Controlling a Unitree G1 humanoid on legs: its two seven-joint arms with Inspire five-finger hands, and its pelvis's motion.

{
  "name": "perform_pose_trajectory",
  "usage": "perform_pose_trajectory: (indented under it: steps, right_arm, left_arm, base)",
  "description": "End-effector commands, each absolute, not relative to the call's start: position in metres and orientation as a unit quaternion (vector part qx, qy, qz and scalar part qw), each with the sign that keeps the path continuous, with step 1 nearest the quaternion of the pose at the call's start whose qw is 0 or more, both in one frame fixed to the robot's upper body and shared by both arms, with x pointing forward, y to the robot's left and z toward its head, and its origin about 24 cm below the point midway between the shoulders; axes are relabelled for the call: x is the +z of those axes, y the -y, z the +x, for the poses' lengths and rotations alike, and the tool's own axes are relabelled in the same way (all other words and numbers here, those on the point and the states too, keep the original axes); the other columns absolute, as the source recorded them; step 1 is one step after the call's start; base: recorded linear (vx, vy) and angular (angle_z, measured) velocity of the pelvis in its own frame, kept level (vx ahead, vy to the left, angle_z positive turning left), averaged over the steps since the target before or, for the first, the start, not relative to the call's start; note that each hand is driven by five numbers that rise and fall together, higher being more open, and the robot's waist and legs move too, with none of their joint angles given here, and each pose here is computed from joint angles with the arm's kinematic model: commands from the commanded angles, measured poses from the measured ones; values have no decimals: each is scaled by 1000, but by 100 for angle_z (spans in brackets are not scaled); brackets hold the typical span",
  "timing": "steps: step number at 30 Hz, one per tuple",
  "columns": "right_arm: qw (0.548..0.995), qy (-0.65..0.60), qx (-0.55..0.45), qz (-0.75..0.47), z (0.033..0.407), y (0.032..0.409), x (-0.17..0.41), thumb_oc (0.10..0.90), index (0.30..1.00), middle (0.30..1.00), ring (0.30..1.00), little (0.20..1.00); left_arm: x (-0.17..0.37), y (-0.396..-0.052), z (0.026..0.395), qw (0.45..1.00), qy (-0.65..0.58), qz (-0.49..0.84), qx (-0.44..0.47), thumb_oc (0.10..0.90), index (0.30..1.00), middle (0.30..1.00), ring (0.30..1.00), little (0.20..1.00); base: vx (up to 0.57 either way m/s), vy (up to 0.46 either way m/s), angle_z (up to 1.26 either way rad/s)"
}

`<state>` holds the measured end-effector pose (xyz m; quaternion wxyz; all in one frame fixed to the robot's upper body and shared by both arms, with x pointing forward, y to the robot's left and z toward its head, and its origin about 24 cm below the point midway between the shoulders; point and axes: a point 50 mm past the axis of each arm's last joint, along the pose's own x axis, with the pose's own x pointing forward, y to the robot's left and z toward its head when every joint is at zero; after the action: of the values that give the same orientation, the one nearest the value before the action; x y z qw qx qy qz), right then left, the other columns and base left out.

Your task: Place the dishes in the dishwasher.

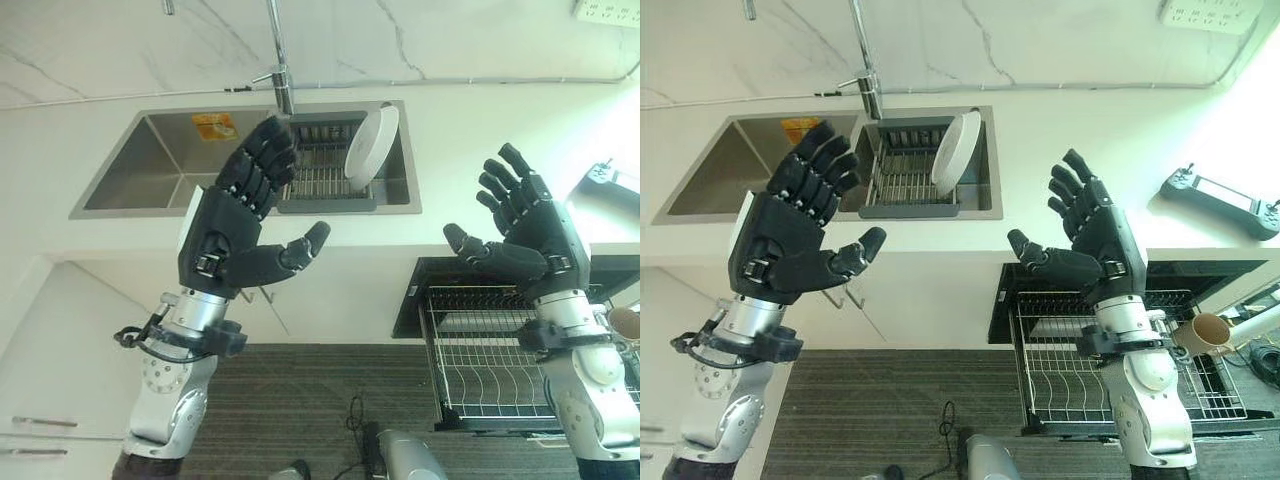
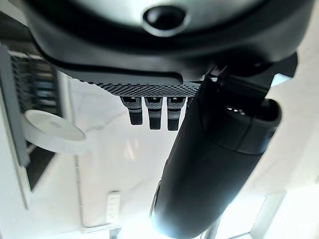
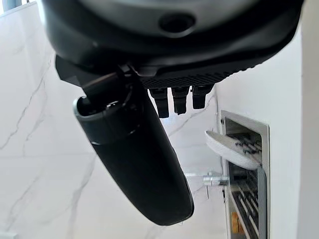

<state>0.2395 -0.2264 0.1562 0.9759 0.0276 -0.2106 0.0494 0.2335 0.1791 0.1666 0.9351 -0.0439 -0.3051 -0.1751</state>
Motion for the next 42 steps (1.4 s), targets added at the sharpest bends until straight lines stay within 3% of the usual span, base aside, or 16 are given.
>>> perform_pose_trajectory:
  steps: [1, 14, 34, 42]
  right_arm:
    - [939, 335, 50, 62, 235, 233, 201, 800, 900, 900, 900, 900]
    - [936, 333, 22, 112, 229, 226, 185, 800, 900, 900, 900, 900]
    - [946, 294, 55, 126, 235, 224, 184, 800, 900, 900, 900, 900]
    - [941, 320, 41, 102, 241, 221, 194, 800, 900, 900, 900, 900]
  left_arm:
    - [202, -181, 221, 887, 431, -41, -162, 800, 900, 900, 900, 900]
    - [198, -175, 232, 901, 395, -3, -178, 800, 900, 900, 900, 900]
    - [190, -186, 224, 913, 378, -14, -155, 800, 900, 900, 900, 900]
    - [191, -169, 229, 897, 399, -20, -187, 800, 900, 900, 900, 900]
  base:
    - [54, 396, 9]
    - [149, 306, -9]
    - [219, -277, -15]
    - [51, 166, 1]
